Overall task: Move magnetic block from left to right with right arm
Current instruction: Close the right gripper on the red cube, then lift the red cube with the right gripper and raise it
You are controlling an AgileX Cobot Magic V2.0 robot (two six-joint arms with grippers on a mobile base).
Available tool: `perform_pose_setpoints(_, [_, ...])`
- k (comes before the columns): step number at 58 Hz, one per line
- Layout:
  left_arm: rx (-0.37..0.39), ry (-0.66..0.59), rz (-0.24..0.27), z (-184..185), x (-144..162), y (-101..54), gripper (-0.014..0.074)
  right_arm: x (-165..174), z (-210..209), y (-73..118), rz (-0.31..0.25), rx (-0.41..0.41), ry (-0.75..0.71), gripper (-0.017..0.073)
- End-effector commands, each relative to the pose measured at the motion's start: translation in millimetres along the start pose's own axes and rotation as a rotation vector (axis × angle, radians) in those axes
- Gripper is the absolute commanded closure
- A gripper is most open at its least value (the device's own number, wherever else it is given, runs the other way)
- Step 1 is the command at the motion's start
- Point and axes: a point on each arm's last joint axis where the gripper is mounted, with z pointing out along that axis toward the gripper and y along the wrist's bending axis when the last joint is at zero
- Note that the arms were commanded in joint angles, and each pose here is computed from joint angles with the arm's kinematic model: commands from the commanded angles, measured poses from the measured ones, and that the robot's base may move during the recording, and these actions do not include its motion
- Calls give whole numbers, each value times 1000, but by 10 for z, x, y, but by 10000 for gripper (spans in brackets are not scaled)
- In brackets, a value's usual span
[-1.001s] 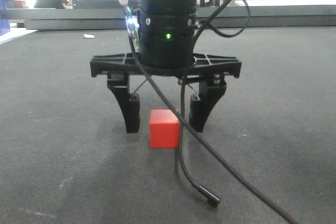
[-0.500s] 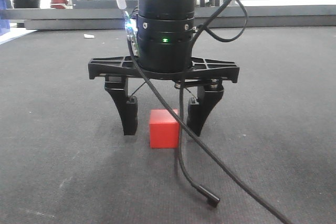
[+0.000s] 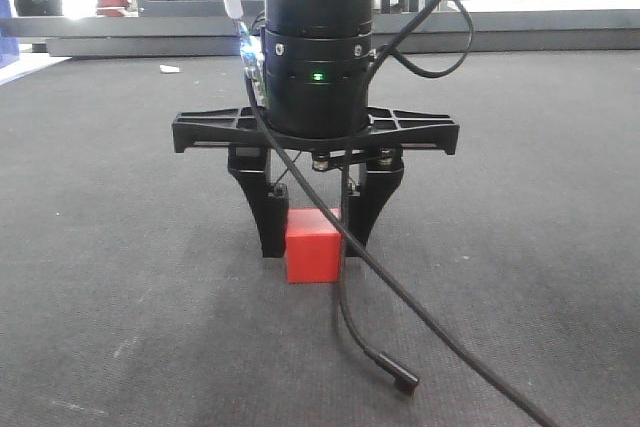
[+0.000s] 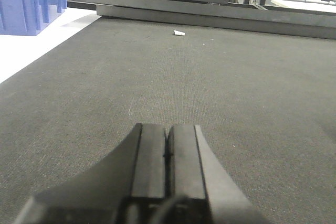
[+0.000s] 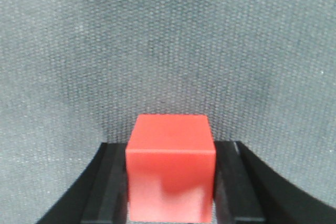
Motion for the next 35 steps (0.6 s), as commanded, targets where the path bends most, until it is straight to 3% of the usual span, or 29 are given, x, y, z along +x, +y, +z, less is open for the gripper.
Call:
perform_pose_setpoints(1, [3,-85,-7,-7,-54,0,711,-27,-324,0,-8,-46,-64,232])
perform_pose_setpoints(11, [3,-85,-7,-7,-54,0,711,14,-565,-42,-9,-76,-92,232])
perform_pose_setpoints(19, [3,-85,-7,-7,-54,0,711,62,-965,-132,-34,-147,-167,232])
perform_pose_setpoints(35, [3,-85,-7,-7,-54,0,711,150,-1581,-602,-141,-232,-364,232])
